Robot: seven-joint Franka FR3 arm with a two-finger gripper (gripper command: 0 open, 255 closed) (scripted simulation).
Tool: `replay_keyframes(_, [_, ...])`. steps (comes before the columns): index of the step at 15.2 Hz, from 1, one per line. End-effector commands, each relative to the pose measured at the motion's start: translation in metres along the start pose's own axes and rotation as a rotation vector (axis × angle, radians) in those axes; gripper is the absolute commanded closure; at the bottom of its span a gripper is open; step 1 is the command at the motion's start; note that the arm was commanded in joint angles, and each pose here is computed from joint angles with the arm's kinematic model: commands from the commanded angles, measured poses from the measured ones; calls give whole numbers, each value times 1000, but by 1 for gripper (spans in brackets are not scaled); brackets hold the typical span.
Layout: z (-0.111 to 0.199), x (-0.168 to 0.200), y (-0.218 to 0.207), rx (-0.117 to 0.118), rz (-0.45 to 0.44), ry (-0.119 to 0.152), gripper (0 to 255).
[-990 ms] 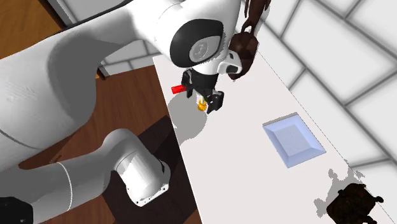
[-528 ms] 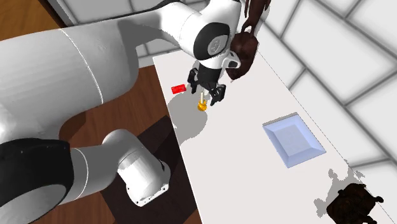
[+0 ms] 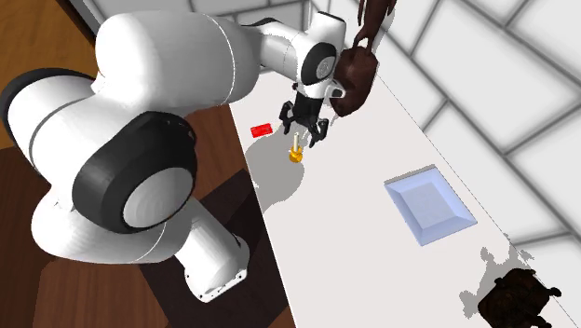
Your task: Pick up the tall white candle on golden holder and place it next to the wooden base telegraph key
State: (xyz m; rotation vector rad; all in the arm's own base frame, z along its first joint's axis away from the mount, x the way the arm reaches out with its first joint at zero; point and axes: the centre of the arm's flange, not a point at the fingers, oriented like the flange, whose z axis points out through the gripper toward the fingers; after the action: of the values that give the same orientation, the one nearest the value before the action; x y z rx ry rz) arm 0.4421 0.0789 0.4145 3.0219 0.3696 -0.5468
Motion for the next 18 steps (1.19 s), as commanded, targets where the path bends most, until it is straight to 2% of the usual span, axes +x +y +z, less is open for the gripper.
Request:
replay_keyframes(1, [13, 25, -9, -8, -22, -27, 0])
replay_keyframes(6, [47, 79, -33, -25, -69, -85, 0])
replay_keyframes(13, [84, 76, -32, -25, -69, -85, 0])
replay_keyframes(18, [87, 76, -32, -25, -69, -85, 0])
